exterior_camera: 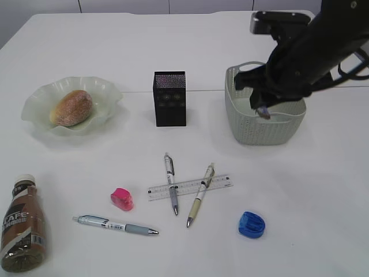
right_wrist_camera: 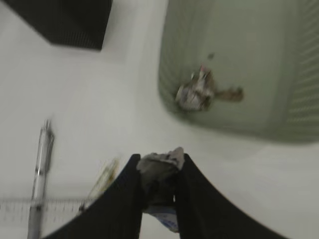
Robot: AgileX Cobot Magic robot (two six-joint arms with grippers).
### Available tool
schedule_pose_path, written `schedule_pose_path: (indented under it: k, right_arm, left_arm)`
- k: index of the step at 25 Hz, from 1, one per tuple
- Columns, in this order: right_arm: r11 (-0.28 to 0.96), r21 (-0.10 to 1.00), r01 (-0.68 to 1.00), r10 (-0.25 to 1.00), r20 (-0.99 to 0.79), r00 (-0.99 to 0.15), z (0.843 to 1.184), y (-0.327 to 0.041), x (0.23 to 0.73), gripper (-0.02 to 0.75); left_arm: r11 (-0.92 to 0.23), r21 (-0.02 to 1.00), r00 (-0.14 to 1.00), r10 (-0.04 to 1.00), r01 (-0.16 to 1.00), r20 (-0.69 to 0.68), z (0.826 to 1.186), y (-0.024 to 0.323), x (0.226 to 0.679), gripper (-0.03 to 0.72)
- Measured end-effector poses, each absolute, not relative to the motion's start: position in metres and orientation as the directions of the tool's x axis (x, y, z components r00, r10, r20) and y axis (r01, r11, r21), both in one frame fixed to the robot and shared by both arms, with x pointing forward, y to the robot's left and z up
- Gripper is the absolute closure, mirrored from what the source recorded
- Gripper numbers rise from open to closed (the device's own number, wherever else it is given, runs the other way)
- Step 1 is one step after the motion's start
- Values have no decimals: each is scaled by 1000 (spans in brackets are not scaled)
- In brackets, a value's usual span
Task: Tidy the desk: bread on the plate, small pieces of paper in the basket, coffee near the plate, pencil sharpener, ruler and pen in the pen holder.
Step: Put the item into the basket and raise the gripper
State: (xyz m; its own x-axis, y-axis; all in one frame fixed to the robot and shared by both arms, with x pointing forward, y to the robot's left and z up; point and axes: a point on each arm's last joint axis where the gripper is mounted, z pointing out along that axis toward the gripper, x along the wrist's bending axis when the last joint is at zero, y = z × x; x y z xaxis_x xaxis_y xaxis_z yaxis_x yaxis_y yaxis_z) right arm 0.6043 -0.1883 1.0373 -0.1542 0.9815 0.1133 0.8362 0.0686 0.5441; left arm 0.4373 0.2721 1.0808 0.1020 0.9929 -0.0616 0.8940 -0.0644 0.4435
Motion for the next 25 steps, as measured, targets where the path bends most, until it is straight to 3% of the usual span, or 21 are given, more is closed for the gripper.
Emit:
schedule_pose_path:
  k: [8,11,14,16,19,25]
  right_arm:
    - [5,645,764,993,87,-80,1046,-194,681,557]
    - [-6,644,765,994,88,-66,1039,-191,696,402]
    - [2,647,762,995,72,-64,1039,-191,701,197]
    - [13,641,767,997,50,-59,1042,-193,701,144]
    - [12,579,815,999,36,-40,1043,-195,696,144]
    - [50,306,951,998,16,-58,1046,-199,663,206]
  left_arm:
    - [-62,443,101,993,894,-67,1081,272,437,265]
    - [-62,443,101,993,894,-67,1081,272,437,265]
    - [-62,443,101,993,894,-67,1081,272,437,265]
    - [-62,443,101,993,894,-67,1081,272,437,265]
    - [-62,443,101,993,894,-67,1081,272,437,265]
    - [-62,443,101,993,894,-67,1081,272,437,265]
